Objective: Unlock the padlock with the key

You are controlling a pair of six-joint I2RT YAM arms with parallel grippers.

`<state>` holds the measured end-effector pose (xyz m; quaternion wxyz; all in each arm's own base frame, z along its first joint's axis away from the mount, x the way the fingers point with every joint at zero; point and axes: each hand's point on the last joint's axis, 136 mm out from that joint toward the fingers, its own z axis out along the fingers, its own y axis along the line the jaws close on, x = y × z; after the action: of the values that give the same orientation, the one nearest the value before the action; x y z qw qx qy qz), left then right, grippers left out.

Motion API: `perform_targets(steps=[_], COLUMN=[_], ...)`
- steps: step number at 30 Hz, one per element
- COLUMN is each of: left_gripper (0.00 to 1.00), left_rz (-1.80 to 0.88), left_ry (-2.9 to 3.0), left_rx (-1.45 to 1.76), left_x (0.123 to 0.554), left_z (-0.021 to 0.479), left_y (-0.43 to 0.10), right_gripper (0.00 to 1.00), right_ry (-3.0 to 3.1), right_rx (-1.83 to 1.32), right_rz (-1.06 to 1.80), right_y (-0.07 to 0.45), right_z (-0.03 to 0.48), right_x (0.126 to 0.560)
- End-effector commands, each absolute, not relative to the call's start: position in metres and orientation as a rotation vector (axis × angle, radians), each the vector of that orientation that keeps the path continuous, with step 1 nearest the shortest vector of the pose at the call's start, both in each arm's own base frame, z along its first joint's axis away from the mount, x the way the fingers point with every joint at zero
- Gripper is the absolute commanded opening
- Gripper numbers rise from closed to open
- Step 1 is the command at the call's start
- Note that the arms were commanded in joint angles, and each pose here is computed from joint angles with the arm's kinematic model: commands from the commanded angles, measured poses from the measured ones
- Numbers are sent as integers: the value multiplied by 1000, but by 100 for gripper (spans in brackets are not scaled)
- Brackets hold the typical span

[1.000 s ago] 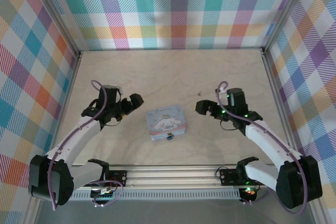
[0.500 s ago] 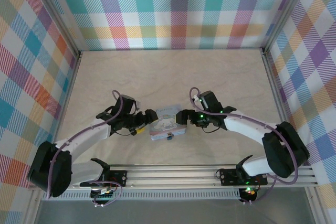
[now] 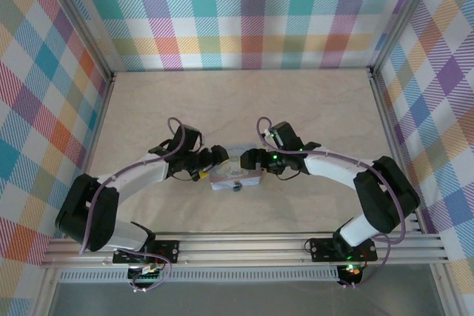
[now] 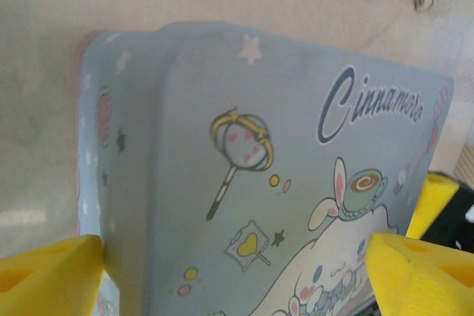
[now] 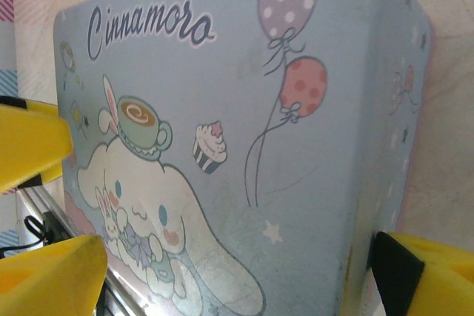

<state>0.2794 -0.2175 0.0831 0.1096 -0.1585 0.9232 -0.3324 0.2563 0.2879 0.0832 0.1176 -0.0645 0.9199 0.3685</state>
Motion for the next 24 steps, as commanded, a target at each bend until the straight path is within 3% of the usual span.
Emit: perform_targets(steps=[1,11,17,21,24], left_gripper=[89,89,92,100,100], left_rz=[-1086,-1048,-986,-939,-861], left_ry=[2588,2604,2611,2594,2587], left_rx=[-404,-370,-396,-354,-347], left_x=[323,394,405,410,410], left_z=[116,110,99,113,127], left_y=[-233,-228,-219,-207,-189], right_gripper=[92,93,94,96,99], right_ry=[2627,2609,2633,2651,2654], right_rx=[-253,-274,-218,-200,-160], right_rz=[1185,1150,1098,991,924], right_y=[314,336,327,305,281], right_z=[103,99,91,95,103], right_x=[266,308,319,320,321])
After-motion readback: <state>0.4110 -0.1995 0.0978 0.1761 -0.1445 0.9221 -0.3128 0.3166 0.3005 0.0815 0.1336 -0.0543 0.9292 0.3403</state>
